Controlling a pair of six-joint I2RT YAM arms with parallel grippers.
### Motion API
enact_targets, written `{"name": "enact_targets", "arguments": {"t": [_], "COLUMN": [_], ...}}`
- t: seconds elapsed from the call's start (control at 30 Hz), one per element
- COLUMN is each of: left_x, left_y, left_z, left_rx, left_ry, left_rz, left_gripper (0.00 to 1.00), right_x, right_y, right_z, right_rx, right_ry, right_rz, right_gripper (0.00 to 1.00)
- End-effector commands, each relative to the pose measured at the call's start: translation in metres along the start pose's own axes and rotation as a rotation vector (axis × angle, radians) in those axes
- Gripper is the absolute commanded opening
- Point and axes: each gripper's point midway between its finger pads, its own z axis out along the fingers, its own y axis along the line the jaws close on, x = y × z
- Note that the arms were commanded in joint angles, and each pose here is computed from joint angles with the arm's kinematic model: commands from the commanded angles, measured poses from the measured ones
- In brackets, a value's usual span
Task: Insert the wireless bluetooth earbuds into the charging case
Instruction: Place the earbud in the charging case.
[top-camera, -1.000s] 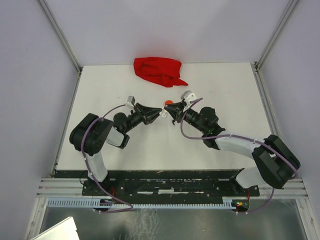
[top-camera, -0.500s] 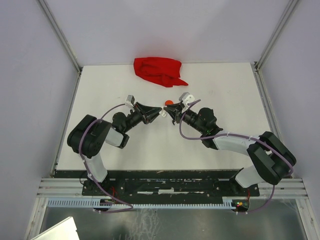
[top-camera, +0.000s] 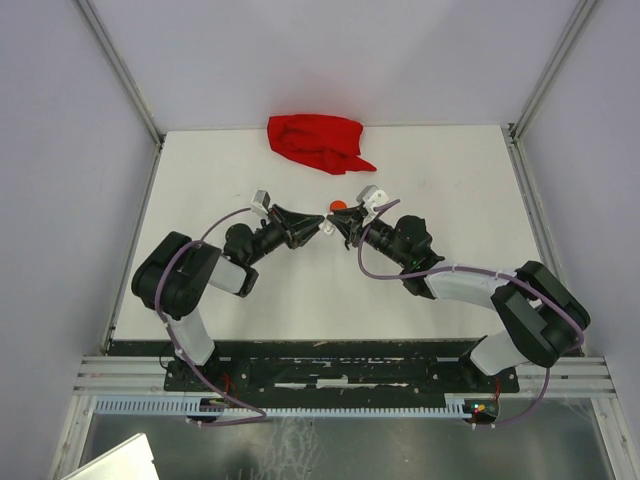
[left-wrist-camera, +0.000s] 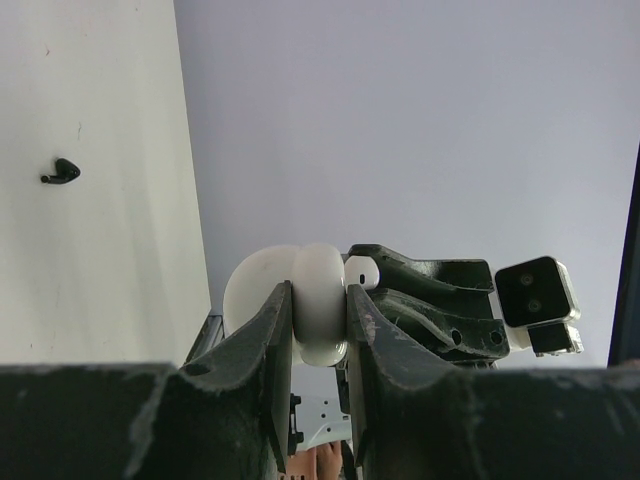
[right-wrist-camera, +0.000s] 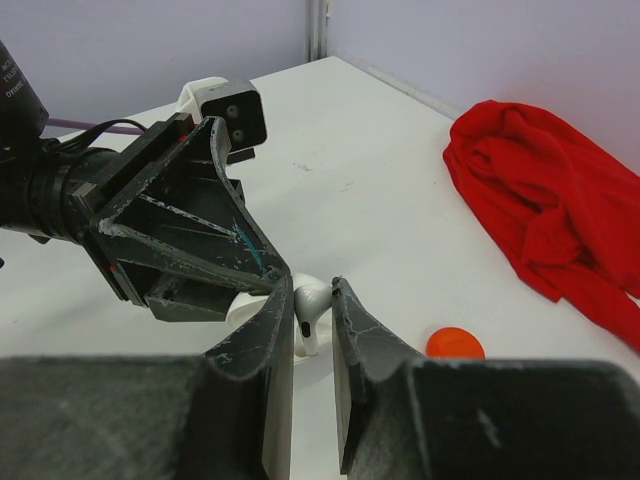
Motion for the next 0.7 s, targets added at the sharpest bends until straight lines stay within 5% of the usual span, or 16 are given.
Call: {"name": "enact_targets", "arguments": {"t": [0.0, 0.67], "left_x": [0.006, 0.007], "left_y": [-0.020, -0.028], "left_z": [0.000, 0.001], "left_rx": [0.060, 0.072], "left_ry": [0.022, 0.026], "left_rz": [0.067, 0.082], "left_gripper": [0.03, 0.03], "right_x": [-0.018, -0.008], "right_y": [0.001, 0.000], "right_z": [0.006, 0.007], "right_rx": [-0.006, -0.003], "right_ry": [-0.059, -0.034], "right_rz": [-0.016, -0.017], "right_gripper": [0.01, 0.01]}}
